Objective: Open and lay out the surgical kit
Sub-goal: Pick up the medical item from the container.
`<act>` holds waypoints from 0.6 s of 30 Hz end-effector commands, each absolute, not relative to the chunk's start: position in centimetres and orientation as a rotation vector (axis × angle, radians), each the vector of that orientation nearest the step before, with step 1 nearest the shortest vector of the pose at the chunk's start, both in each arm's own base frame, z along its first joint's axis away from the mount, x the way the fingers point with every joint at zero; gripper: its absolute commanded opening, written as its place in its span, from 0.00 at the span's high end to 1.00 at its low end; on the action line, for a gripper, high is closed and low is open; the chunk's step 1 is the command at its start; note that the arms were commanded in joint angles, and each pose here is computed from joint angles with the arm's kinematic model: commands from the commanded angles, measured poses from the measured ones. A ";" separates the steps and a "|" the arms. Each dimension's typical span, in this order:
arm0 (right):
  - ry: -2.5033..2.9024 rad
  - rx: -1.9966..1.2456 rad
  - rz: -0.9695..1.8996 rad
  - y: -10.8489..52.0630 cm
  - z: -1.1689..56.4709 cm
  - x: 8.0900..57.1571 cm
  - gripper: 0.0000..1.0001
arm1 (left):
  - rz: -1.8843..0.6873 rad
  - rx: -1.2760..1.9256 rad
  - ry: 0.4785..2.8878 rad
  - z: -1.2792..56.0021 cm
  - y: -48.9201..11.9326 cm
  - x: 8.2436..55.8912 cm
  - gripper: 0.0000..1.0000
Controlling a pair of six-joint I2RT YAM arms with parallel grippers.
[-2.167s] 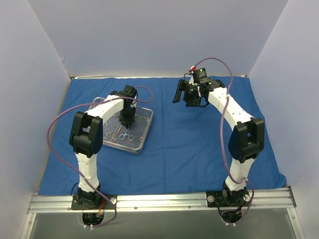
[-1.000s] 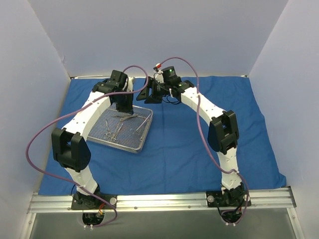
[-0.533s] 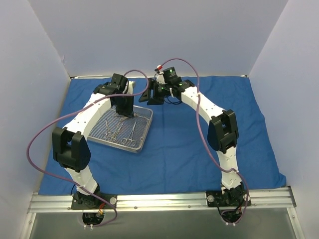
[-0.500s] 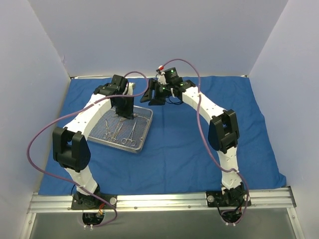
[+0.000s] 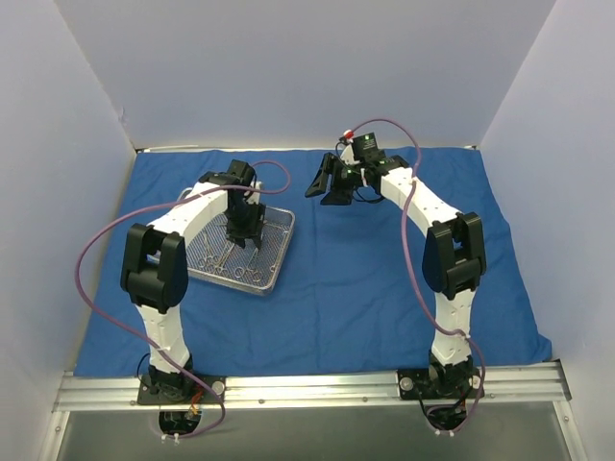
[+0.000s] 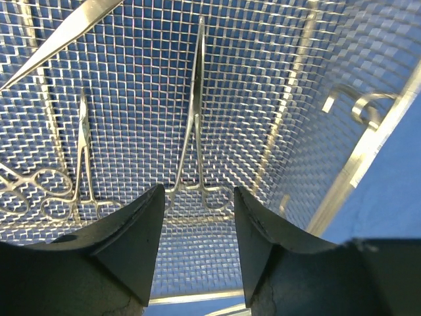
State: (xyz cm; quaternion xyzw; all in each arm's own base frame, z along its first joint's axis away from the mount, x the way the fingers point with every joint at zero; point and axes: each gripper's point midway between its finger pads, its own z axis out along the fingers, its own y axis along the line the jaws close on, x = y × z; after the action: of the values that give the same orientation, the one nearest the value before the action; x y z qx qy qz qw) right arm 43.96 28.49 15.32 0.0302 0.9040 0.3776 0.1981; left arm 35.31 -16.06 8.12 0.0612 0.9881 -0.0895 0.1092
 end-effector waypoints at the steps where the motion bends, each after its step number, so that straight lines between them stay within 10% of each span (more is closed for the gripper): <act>1: 2.470 0.011 1.089 29.0 18.5 42.8 0.45 | -0.216 0.205 2.887 7.5 -16.5 36.6 0.45; 18: 2.492 0.020 1.081 28.2 17.8 42.9 0.48 | 0.028 0.214 2.975 1.9 -16.0 36.2 0.49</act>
State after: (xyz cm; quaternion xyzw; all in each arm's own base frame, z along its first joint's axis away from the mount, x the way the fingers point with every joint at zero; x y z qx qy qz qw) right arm 43.31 28.55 14.97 0.0216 0.9056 0.3774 0.1924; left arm 35.17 -16.05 2.40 0.0716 0.9952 -0.0229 0.0619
